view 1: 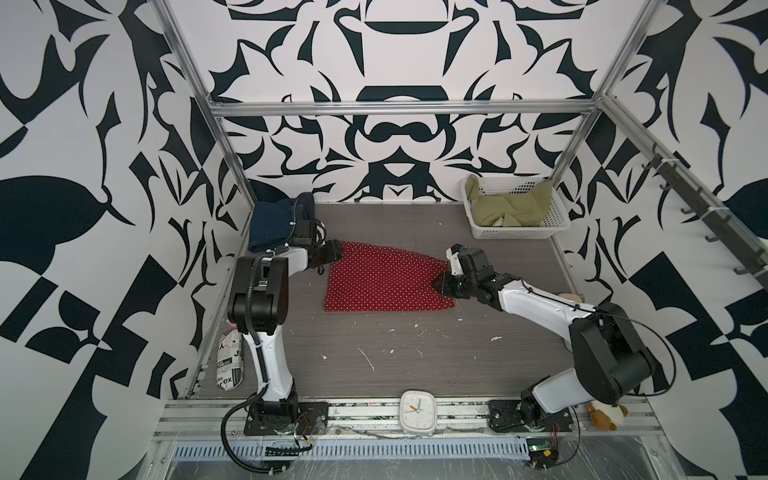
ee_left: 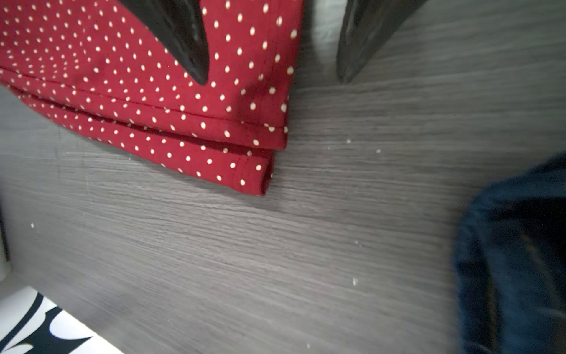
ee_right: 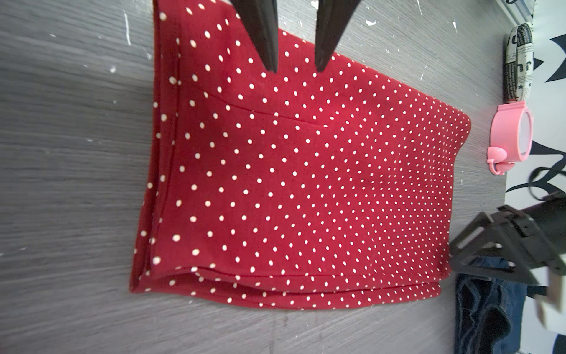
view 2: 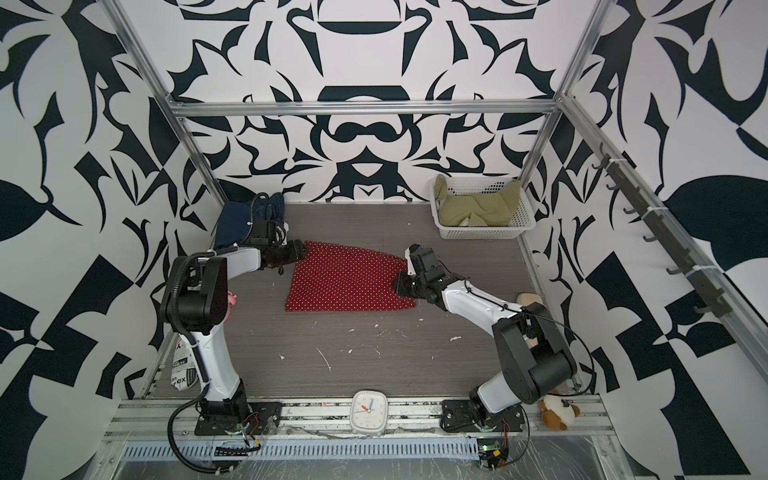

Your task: Fold and stack the skirts

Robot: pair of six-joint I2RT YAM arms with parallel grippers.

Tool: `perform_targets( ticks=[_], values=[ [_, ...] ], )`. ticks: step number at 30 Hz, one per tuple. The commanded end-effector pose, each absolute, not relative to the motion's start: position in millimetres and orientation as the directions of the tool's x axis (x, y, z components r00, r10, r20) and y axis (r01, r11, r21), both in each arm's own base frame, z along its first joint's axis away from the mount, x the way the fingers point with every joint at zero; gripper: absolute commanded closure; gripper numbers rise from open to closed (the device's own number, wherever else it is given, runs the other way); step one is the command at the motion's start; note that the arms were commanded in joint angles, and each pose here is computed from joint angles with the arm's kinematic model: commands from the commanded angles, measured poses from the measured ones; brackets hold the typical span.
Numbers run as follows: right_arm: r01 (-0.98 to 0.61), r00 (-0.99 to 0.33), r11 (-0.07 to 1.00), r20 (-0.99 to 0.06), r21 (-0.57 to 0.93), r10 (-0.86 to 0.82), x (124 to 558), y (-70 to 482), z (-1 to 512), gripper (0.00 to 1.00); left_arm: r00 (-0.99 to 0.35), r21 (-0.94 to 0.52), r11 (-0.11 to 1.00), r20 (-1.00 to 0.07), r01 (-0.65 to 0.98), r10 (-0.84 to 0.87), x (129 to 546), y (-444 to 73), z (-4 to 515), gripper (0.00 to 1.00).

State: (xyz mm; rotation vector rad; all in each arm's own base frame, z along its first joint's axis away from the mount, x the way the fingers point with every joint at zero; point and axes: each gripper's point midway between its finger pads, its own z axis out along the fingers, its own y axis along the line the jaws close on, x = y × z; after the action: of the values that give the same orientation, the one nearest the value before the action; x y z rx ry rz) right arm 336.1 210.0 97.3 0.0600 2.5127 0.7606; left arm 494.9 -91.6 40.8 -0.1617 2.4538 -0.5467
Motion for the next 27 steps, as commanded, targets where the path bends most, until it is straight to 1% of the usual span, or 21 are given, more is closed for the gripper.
perform_targets(
  ticks=[1, 5, 6, 7, 8, 10, 12, 13, 21, 27],
  values=[
    [-0.133, -0.848, 0.841, -0.5, 0.525, 0.178, 337.7, 208.3, 113.1, 0.74, -0.809, -0.449, 0.893, -0.538, 0.036, -0.238, 501.5, -98.7, 40.6, 0.43],
    [-0.134, -0.851, 0.839, -0.494, 0.528, 0.175, 337.4, 209.5, 111.1, 0.73, -0.811, -0.452, 0.891, -0.533, 0.034, -0.24, 501.9, -98.9, 36.3, 0.57],
    [-0.134, -0.853, 0.837, -0.492, 0.53, 0.175, 337.7, 210.1, 111.0, 0.73, -0.811, -0.453, 0.891, -0.534, 0.035, -0.24, 502.2, -99.2, 37.3, 0.63],
    [-0.135, -0.853, 0.837, -0.491, 0.531, 0.174, 338.1, 210.7, 110.1, 0.73, -0.811, -0.456, 0.889, -0.535, 0.038, -0.239, 501.8, -99.9, 39.5, 0.73],
    [-0.135, -0.855, 0.836, -0.489, 0.532, 0.173, 338.1, 211.2, 109.7, 0.73, -0.806, -0.456, 0.889, -0.541, 0.042, -0.24, 502.6, -99.8, 43.4, 0.81],
    [-0.135, -0.857, 0.835, -0.485, 0.534, 0.172, 338.2, 211.9, 108.7, 0.73, -0.797, -0.457, 0.888, -0.554, 0.049, -0.24, 503.7, -99.9, 49.8, 0.94],
    [-0.137, -0.858, 0.834, -0.485, 0.535, 0.17, 338.5, 212.5, 108.9, 0.73, -0.792, -0.453, 0.89, -0.56, 0.047, -0.243, 504.7, -98.8, 55.9, 0.96],
    [-0.139, -0.859, 0.834, -0.485, 0.534, 0.167, 338.0, 212.9, 108.6, 0.73, -0.789, -0.454, 0.889, -0.565, 0.052, -0.243, 504.8, -99.5, 59.3, 1.0],
    [-0.134, -0.86, 0.839, -0.483, 0.527, 0.166, 333.9, 209.4, 106.8, 0.73, -0.753, -0.445, 0.893, -0.609, 0.066, -0.248, 501.8, -99.8, 95.3, 1.0],
    [-0.132, -0.86, 0.841, -0.483, 0.525, 0.166, 333.7, 208.5, 105.9, 0.72, -0.714, -0.425, 0.898, -0.662, 0.108, -0.227, 501.0, -105.8, 125.3, 1.0]
  ],
)
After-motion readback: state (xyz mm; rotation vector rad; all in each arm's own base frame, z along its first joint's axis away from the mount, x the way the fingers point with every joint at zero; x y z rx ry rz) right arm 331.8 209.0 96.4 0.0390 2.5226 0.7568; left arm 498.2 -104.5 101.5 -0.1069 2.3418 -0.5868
